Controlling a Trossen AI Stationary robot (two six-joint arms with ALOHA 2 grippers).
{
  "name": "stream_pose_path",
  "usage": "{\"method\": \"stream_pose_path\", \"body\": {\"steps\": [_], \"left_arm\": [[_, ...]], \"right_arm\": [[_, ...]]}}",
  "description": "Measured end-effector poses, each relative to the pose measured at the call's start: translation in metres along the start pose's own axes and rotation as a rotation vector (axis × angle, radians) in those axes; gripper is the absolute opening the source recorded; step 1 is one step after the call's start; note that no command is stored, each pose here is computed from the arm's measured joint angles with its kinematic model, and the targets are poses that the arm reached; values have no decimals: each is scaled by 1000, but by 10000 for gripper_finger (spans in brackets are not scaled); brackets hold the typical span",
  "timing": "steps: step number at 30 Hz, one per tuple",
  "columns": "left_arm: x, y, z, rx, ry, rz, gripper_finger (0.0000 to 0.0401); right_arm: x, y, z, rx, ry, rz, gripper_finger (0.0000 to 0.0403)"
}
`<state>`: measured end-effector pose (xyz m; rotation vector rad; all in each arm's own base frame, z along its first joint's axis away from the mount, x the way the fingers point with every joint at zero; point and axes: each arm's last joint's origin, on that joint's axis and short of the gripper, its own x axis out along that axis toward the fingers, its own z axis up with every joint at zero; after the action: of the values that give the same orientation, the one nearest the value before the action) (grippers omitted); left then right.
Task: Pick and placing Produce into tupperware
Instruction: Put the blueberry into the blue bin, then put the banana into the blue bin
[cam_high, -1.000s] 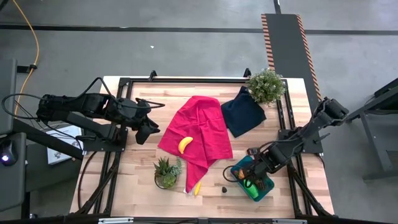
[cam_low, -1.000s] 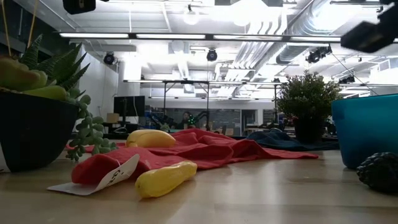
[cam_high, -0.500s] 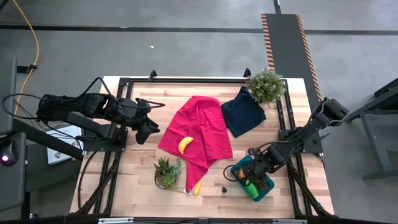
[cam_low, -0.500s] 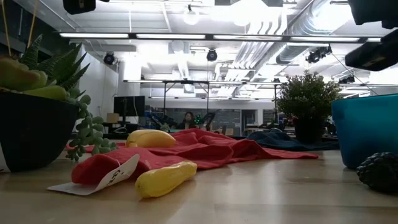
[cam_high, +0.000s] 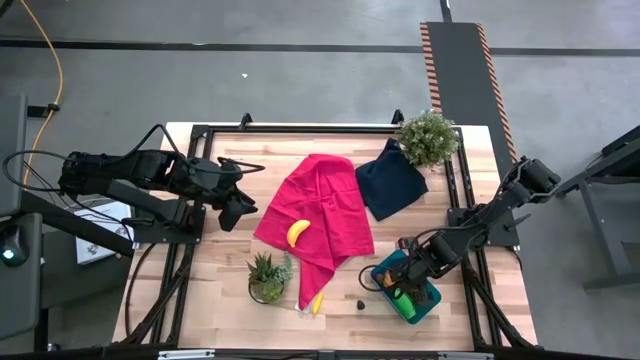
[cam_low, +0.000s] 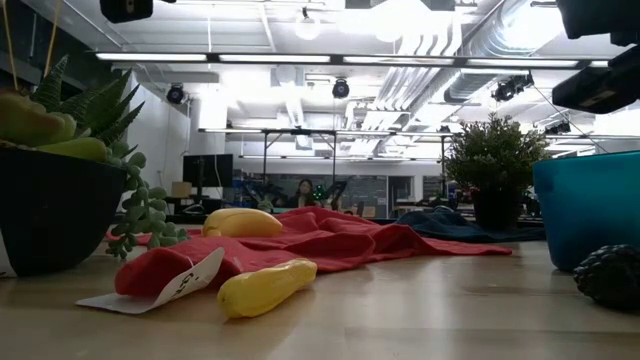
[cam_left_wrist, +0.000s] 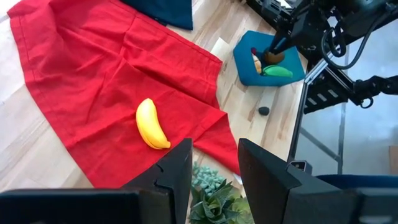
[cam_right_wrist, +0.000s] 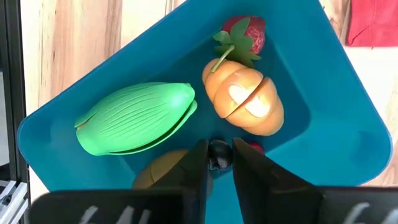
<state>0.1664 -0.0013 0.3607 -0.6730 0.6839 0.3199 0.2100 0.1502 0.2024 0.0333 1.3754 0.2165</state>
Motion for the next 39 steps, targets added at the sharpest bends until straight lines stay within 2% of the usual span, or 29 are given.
{"method": "stream_pose_path", "body": {"steps": [10, 19, 39], "left_arm": [[0, 0, 0, -23, 0, 0, 117], [0, 0, 0, -23, 0, -1, 117], [0, 0, 1, -26, -11, -1, 117]], "right_arm": [[0, 0, 0, -1, -2, 1, 112], [0, 0, 0, 1, -2, 1, 114], [0, 1, 3, 188, -34, 9, 114]]}}
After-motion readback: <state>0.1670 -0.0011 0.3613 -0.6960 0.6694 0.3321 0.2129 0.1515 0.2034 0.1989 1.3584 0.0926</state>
